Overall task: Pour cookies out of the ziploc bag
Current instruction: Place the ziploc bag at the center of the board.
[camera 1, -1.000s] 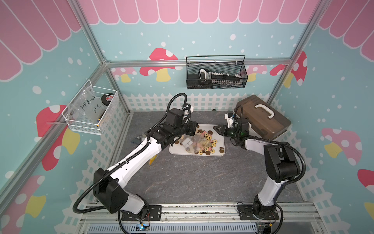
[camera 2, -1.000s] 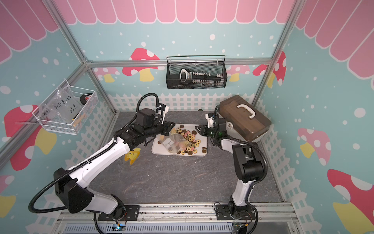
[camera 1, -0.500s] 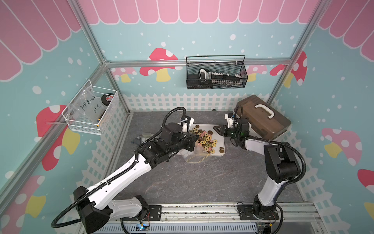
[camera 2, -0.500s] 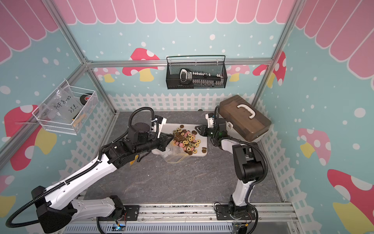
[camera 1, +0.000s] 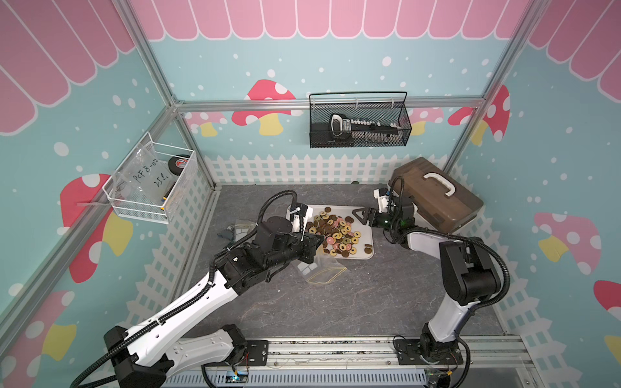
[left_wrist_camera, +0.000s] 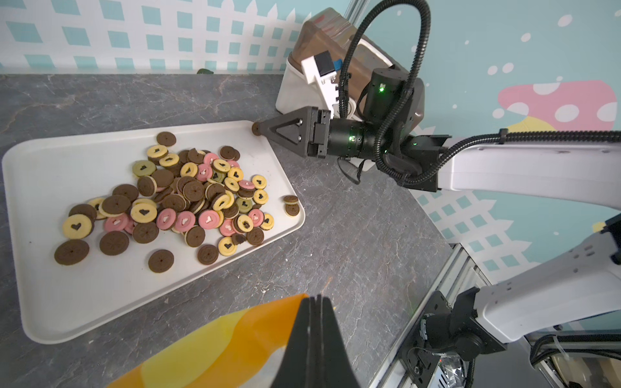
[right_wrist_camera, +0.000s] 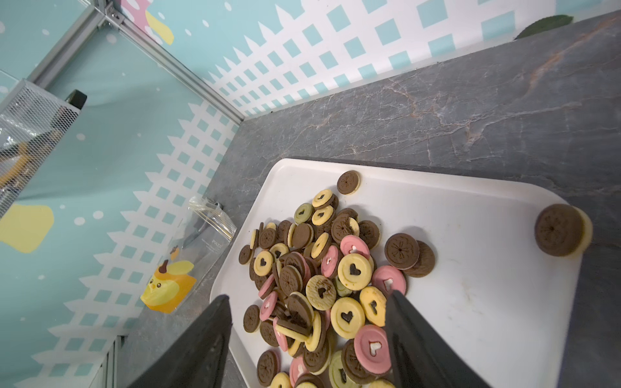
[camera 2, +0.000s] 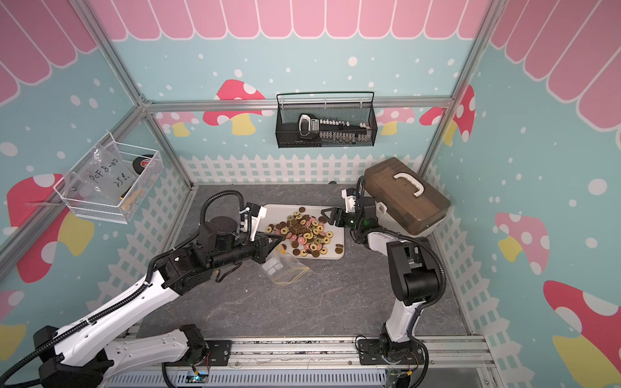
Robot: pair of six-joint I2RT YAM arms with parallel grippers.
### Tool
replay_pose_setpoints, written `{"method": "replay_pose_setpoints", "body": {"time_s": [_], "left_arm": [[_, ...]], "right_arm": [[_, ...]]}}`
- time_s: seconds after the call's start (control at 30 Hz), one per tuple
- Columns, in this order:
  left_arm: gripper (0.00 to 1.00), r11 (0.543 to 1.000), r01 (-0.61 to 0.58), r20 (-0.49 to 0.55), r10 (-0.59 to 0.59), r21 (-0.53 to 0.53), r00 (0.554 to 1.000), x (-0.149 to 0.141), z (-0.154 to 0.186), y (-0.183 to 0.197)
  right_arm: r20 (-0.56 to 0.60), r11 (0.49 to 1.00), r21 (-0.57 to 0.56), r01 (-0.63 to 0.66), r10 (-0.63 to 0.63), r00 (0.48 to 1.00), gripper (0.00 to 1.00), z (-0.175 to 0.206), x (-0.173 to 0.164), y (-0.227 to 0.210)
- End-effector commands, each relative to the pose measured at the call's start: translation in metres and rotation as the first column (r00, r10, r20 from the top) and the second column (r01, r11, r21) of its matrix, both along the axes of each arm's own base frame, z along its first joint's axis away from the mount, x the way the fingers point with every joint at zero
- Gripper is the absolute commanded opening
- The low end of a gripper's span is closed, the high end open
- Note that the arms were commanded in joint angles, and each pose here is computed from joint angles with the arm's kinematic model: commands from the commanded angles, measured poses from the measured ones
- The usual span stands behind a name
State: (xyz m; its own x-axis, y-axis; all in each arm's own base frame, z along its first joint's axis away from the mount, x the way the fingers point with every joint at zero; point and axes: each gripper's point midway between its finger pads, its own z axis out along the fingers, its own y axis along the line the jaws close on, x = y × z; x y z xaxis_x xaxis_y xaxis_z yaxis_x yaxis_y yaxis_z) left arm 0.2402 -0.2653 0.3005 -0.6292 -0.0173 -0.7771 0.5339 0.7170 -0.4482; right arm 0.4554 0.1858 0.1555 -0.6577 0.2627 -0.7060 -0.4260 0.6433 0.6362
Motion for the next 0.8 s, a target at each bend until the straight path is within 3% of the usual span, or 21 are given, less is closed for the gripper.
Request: {"method": "replay_pose_setpoints", "body": {"time_s": [0.0, 0.17, 0.33, 0.53, 0.67, 0.77], "left_arm": [[0.0, 1.0, 0.011, -0.077, -0.012, -0.009, 0.997, -0.012, -0.015, 0.0], [0.0, 0.998, 0.064, -0.111, -0.066, -0.023, 0.992, -0.03, -0.018, -0.01], [0.0, 0.999, 0.046, -0.141, -0.046, -0.004, 0.989, -0.035, -0.036, -0.006], [0.0, 0.999, 0.0, -0.165, 0.007, 0.042, 0.986, -0.026, -0.069, -0.004], [0.0, 0.985, -0.097, -0.178, 0.122, 0.144, 0.976, -0.003, -0.105, 0.009], [0.0, 0.984, -0.119, -0.231, 0.148, 0.135, 0.962, 0.008, -0.127, 0.012]], "right_arm": [[0.069, 1.0, -0.011, 0.02, -0.019, 0.997, 0.76, 0.018, -0.001, -0.005], [0.072, 1.0, -0.015, 0.022, -0.021, 0.997, 0.76, 0.018, -0.001, -0.006], [0.075, 1.0, -0.015, 0.02, -0.019, 0.997, 0.76, 0.019, -0.002, -0.006], [0.074, 1.0, -0.015, 0.017, -0.016, 0.997, 0.76, 0.019, -0.002, -0.006], [0.072, 1.0, -0.012, 0.014, -0.013, 0.997, 0.76, 0.019, -0.002, -0.005], [0.072, 1.0, -0.011, 0.01, -0.009, 0.997, 0.76, 0.019, -0.002, -0.004]]}}
